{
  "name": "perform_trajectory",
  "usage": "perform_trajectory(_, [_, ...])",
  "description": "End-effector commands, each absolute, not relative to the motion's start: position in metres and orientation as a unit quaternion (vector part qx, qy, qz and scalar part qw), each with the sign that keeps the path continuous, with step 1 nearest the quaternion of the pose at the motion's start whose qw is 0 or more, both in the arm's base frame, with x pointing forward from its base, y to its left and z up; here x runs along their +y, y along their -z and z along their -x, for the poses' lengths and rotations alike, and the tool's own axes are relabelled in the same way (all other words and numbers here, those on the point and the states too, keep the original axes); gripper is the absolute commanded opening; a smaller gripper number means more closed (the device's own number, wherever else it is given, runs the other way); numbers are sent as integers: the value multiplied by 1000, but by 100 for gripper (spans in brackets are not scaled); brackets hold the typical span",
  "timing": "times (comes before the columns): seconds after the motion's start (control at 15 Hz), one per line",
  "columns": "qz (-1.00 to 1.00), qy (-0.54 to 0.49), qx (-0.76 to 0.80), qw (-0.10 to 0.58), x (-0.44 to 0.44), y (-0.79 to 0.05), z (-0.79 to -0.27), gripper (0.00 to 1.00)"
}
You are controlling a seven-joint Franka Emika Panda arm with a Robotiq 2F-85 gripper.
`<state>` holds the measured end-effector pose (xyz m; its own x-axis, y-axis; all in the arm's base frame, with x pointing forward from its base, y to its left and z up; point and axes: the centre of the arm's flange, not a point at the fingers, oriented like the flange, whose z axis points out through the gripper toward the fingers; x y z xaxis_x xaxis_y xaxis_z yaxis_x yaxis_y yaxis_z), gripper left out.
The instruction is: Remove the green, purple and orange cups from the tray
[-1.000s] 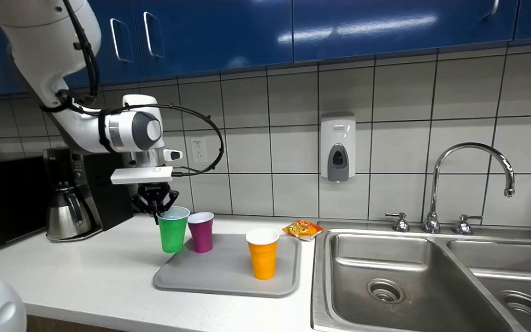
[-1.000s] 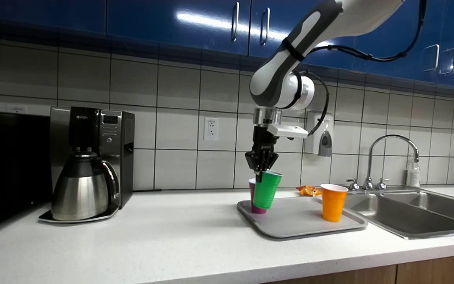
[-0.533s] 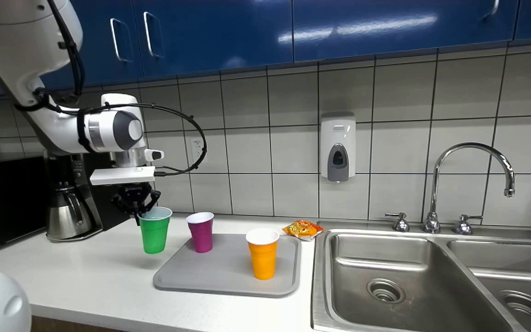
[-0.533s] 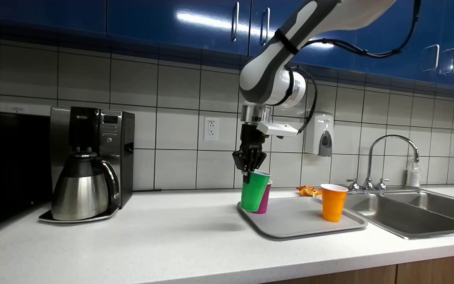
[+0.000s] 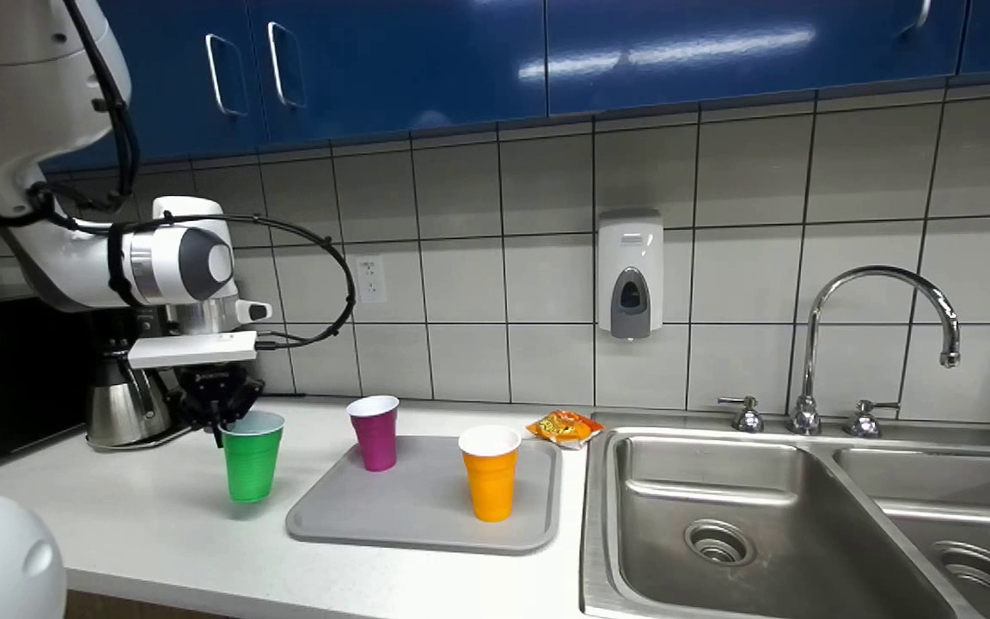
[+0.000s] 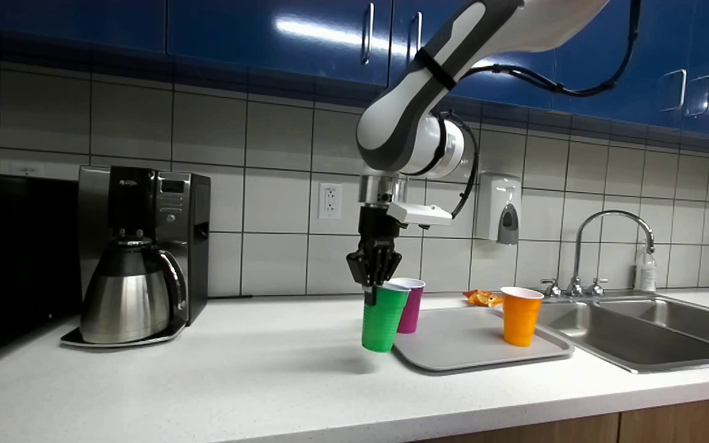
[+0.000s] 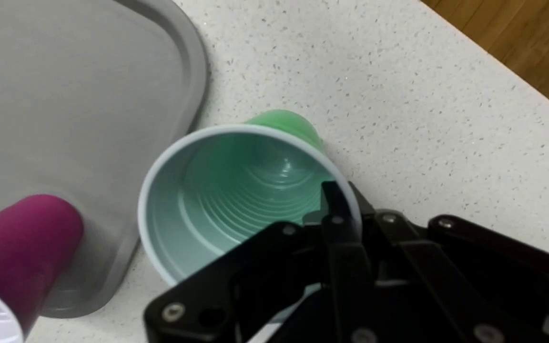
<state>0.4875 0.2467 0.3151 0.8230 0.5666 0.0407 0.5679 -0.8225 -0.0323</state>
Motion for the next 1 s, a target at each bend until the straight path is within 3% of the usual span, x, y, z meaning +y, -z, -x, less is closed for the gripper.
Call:
perform_trajectory(0.0, [949, 5, -315, 27, 254, -301, -482, 1])
perform_trajectory(0.53, [945, -16, -326, 28, 261, -280, -478, 1])
perform_trajectory(0.6, [945, -17, -326, 25, 261, -279, -477, 29])
perform_trajectory(0.67, [945, -18, -327, 26, 262, -279, -477, 30])
perform_trajectory(0.93, [945, -17, -325, 25, 262, -280, -477, 58])
